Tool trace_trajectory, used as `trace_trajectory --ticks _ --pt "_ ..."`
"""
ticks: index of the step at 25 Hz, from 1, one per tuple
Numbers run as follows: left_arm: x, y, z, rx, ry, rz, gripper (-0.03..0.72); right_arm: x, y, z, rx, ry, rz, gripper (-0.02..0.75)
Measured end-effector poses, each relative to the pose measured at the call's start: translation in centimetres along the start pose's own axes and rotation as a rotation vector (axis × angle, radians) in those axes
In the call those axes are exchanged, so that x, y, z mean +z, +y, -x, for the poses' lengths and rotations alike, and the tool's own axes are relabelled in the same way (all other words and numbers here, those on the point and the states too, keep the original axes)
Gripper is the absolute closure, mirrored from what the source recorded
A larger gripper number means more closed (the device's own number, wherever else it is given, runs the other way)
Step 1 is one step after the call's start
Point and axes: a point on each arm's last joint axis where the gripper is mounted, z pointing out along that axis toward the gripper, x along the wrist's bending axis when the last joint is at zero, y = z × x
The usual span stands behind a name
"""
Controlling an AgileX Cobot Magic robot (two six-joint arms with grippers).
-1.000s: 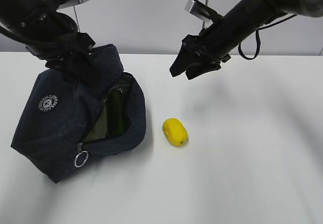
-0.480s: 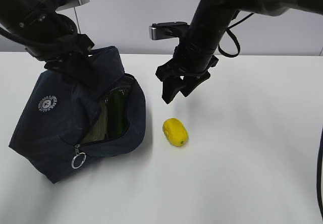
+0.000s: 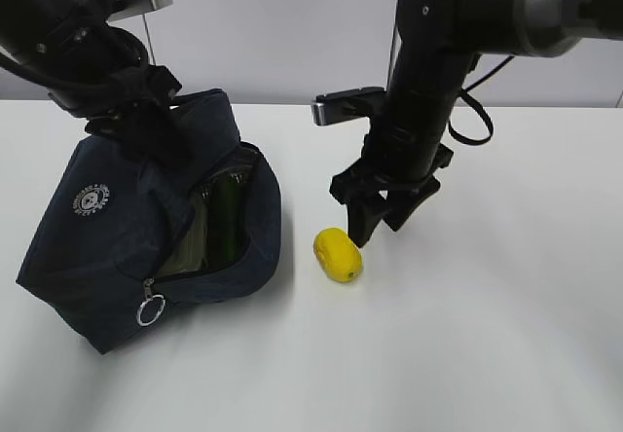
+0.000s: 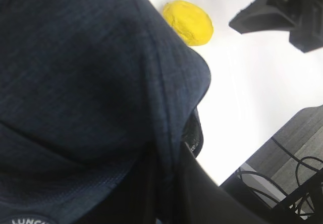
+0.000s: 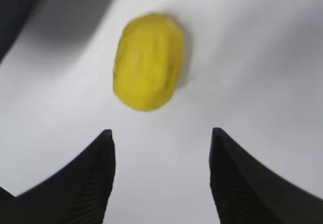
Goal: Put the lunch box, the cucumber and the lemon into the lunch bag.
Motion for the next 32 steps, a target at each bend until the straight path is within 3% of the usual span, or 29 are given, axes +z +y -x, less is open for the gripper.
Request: trace_trajectory --ticks 6,13,32 --pt "0.0 0.0 0.0 0.001 0.002 -0.001 0.671 0.8 -1.6 -0.7 0.000 0.052 0.106 0.295" --pt "0.0 0.0 0.0 0.001 0.002 -0.001 0.671 1.5 -1.0 -1.4 -0.025 0.029 0.218 0.295" --pt "0.0 0.0 0.0 0.001 0.001 -0.003 0.671 1.4 -0.2 -1.2 -0.020 0.010 0.298 0.295"
